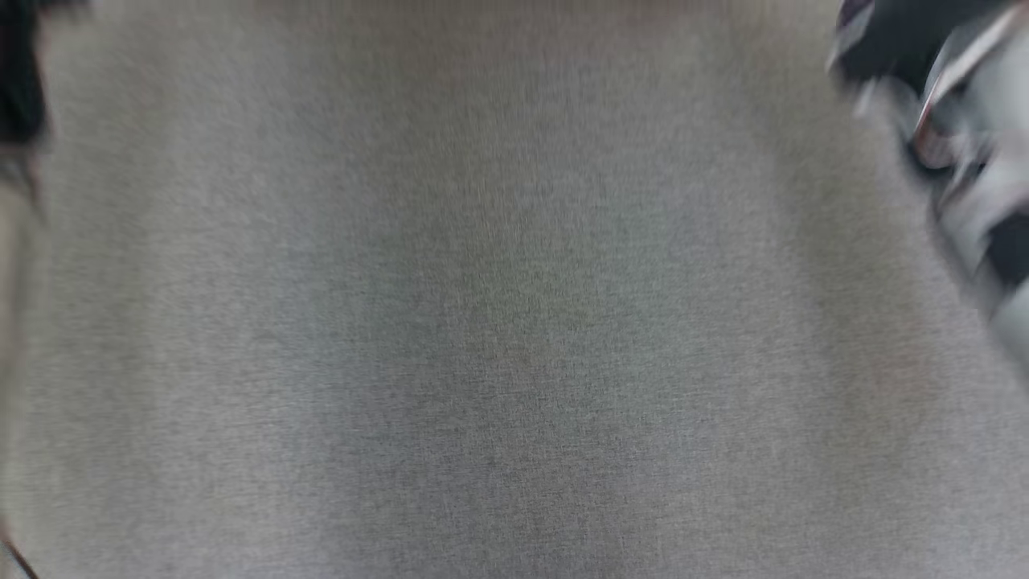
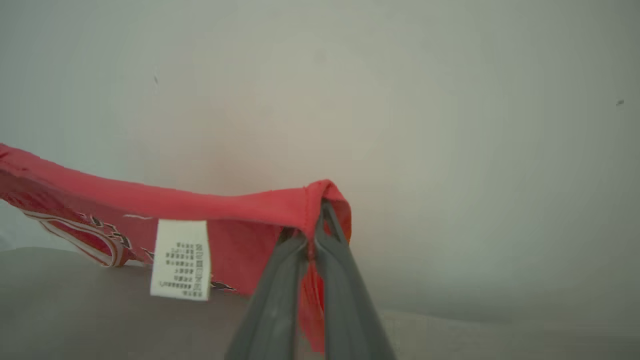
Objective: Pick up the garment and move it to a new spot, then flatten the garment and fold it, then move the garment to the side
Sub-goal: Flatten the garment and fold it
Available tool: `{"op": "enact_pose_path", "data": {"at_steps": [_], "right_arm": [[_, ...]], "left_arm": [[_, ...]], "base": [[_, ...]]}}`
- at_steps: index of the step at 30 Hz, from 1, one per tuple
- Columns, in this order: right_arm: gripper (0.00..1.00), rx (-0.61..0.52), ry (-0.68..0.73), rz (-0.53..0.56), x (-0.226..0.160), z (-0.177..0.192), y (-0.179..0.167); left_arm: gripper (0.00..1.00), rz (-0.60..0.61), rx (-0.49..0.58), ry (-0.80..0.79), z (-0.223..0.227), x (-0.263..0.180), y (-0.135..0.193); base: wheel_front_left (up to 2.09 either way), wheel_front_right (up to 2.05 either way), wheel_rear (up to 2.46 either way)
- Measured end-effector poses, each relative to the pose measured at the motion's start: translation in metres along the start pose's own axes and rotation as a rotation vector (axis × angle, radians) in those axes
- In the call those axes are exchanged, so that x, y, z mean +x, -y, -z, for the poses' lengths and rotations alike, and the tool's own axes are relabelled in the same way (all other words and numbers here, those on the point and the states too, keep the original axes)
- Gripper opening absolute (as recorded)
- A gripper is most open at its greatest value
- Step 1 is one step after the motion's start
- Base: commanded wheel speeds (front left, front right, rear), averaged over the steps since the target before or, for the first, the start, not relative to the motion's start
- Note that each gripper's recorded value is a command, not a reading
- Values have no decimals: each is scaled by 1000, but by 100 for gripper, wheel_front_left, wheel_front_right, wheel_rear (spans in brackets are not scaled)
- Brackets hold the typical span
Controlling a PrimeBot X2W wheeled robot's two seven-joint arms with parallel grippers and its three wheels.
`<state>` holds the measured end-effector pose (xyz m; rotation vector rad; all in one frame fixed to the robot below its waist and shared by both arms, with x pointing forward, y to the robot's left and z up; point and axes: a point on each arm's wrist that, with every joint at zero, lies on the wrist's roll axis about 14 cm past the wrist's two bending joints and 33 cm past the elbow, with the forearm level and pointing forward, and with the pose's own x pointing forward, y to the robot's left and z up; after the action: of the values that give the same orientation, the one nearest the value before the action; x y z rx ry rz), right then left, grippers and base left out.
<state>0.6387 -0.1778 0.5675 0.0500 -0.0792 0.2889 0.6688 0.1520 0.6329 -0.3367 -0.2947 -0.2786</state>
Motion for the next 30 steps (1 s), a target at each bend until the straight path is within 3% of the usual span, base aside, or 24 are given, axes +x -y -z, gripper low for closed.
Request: {"op": "enact_pose_path", "data": {"at_steps": [8,11,15,21,30], "right_arm": [[0,74,-148,-58,-100,63,-35],[0,113,-207,-47,-147,82,-42],[0,155,-259,-14,-193,97,-43],[0,211,-329,28,-253,114,-51],[0,214,-395,62,-308,118,-61]], "left_arm": [[0,-142,-108,-79,36,-138,5],[0,-216,-127,-155,53,-205,13],[0,-277,-182,-214,64,-261,25],[0,-312,-227,-290,73,-322,47],[0,-369,-276,-335,76,-378,64]], "base": [[0,0,0],[0,0,0],[0,0,0],[0,0,0],[0,0,0]]}}
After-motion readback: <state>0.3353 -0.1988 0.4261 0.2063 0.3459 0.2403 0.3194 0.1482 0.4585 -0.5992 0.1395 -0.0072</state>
